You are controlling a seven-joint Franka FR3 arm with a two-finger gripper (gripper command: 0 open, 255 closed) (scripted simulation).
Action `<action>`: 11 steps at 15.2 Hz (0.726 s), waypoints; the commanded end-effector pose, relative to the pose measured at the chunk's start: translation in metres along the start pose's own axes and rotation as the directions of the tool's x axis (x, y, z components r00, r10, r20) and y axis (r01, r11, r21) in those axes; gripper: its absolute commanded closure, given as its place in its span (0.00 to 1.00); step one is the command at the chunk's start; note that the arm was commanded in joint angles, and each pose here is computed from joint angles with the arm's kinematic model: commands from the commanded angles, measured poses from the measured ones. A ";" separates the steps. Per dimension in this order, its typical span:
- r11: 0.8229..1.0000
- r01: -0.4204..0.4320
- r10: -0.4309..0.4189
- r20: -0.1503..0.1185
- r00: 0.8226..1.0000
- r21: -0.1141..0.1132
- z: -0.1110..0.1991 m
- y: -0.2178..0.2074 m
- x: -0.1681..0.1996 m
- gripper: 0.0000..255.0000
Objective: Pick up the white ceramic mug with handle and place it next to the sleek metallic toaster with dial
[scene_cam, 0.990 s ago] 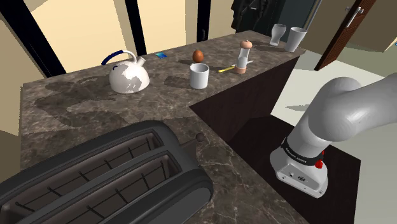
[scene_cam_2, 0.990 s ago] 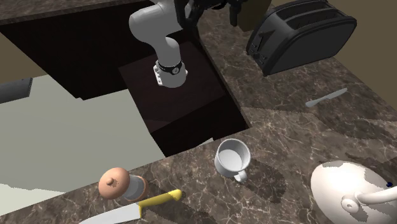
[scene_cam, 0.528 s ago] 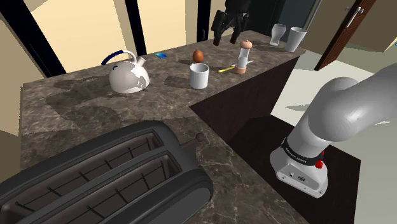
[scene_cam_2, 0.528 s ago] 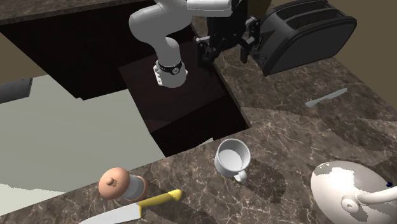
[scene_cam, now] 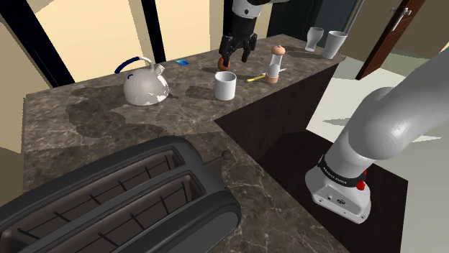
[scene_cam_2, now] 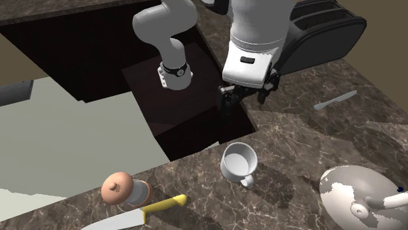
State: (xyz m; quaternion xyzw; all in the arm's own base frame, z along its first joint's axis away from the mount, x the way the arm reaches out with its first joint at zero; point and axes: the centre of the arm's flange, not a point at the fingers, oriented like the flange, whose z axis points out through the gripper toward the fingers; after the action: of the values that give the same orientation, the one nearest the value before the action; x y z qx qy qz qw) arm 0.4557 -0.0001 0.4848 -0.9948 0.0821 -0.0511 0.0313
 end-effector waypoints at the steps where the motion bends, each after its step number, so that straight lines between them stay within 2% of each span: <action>1: 1.000 -0.001 0.001 0.002 1.000 -0.014 0.021 -0.003 0.015 0.00; 9: 0.997 -0.005 0.006 0.012 1.000 -0.071 0.107 -0.009 0.079 0.00; 11: 0.997 -0.005 0.006 0.012 1.000 -0.074 0.116 -0.008 0.083 0.00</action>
State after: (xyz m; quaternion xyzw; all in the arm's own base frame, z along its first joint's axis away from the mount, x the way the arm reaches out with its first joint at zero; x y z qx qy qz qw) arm 0.5473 0.0015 0.3851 -0.9954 0.0863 -0.0418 -0.0035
